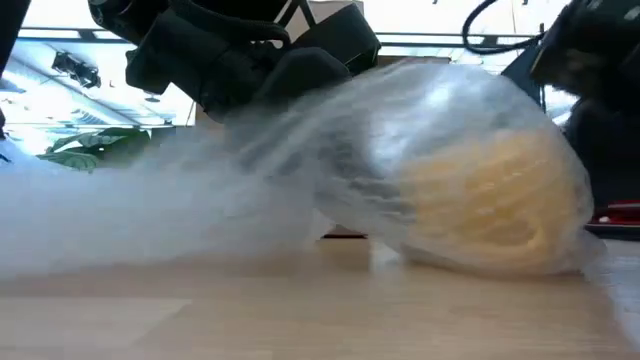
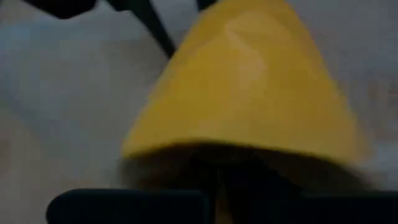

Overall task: Wrap mug
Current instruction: Wrap the yellow mug with the bubble wrap

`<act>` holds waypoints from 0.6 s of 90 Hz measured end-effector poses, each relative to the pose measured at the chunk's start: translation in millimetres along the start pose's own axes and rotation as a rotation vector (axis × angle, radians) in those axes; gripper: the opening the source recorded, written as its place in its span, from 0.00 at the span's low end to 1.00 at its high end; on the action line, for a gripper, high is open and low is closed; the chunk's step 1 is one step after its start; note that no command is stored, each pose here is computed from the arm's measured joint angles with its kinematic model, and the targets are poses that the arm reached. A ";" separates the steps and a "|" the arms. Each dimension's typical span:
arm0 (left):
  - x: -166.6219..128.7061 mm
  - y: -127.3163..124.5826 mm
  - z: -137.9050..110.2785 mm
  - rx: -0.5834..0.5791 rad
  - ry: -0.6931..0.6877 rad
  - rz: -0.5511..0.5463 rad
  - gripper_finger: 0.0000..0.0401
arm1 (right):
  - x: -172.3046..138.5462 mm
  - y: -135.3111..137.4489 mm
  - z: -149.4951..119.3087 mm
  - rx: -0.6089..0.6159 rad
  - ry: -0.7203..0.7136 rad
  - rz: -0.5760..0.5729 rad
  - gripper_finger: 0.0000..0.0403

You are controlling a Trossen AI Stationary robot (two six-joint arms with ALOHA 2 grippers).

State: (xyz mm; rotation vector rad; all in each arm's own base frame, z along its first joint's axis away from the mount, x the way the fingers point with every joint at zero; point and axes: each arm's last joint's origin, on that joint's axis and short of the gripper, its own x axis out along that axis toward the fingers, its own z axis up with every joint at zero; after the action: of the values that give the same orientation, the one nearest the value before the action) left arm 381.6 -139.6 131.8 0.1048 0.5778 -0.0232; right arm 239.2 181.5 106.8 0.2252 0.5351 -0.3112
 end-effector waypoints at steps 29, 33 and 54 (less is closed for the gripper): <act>0.0 0.0 -1.6 0.001 0.012 -0.007 0.25 | 4.0 2.8 1.6 -0.007 -0.043 0.012 0.00; 0.0 -0.3 -1.4 0.002 0.014 -0.014 0.25 | -2.6 5.4 3.3 -0.001 -0.045 0.032 0.00; 0.0 -0.3 -0.9 0.000 0.009 -0.014 0.25 | -40.6 12.2 7.0 0.007 -0.012 0.105 0.00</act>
State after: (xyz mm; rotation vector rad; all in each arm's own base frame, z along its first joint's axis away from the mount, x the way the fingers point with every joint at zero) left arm 381.1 -139.8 131.0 0.1010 0.5877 -0.0364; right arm 213.6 200.3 135.8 0.2576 0.5080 -0.2122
